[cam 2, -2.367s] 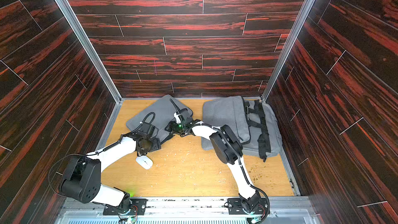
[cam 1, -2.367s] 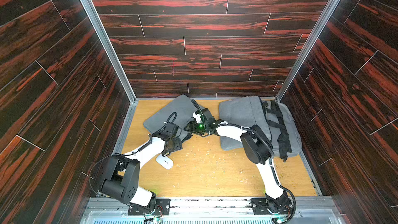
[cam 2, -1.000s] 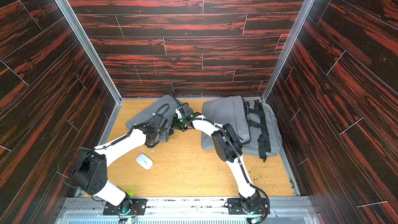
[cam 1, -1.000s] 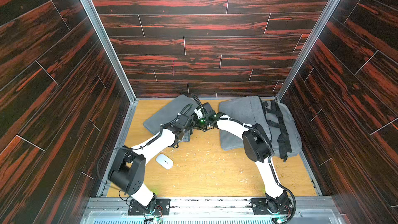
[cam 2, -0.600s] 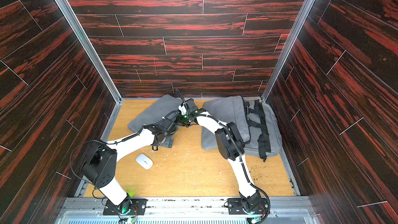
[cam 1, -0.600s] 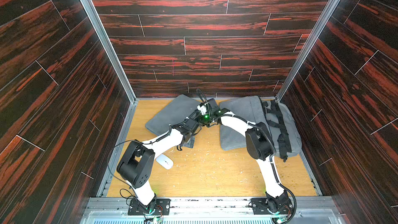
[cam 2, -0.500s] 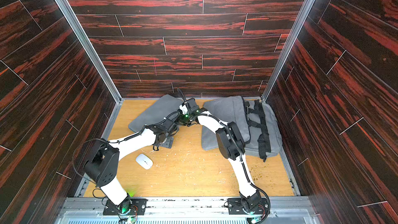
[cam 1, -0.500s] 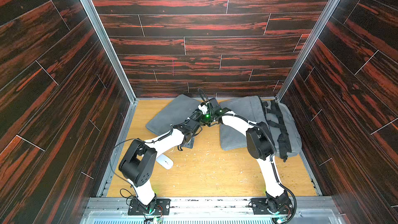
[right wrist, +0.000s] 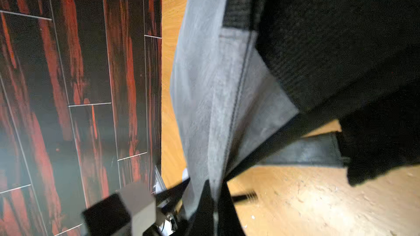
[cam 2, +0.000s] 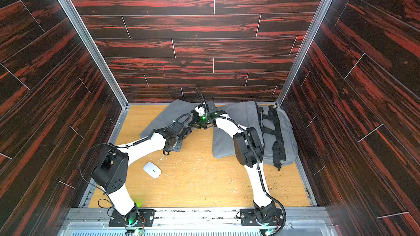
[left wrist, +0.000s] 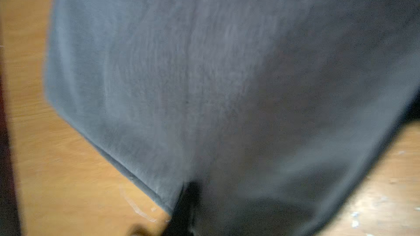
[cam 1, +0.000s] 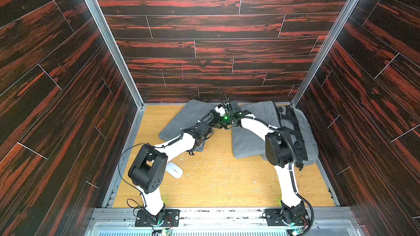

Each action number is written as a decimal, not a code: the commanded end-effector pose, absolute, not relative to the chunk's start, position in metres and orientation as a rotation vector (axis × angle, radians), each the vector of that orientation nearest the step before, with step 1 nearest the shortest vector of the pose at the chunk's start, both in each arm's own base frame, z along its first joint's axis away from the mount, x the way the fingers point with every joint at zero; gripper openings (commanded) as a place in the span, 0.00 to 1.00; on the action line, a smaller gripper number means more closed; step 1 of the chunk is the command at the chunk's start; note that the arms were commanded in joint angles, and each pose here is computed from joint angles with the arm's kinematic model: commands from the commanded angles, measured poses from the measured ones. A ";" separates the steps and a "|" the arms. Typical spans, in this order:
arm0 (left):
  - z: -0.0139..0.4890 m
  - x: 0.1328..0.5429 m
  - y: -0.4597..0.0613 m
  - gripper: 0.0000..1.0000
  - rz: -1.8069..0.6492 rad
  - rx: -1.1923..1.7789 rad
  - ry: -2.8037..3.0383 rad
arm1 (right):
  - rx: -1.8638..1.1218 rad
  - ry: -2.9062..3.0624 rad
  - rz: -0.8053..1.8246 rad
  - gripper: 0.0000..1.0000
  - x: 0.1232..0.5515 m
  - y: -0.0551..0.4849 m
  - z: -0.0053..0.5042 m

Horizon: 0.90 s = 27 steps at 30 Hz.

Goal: Put the mouse into the laptop bag
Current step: Zip the zipper on the zippered laptop bag.

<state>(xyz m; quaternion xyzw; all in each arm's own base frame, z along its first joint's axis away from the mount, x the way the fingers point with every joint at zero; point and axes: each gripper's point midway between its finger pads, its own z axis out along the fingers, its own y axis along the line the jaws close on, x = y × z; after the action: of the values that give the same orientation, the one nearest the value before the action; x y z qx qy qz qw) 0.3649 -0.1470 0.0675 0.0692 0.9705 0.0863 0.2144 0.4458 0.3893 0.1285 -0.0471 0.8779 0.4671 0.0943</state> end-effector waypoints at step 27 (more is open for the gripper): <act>0.127 0.366 -0.187 0.00 -0.624 0.004 2.696 | -0.477 2.346 0.928 0.33 0.393 0.368 0.121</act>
<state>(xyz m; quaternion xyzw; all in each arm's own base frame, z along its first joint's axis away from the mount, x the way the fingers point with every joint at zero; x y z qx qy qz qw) 0.3626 -0.1743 0.0845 -0.0028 0.9739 -0.1672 0.1535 0.3814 0.3576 0.1089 -0.1439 0.8883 0.3704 0.2303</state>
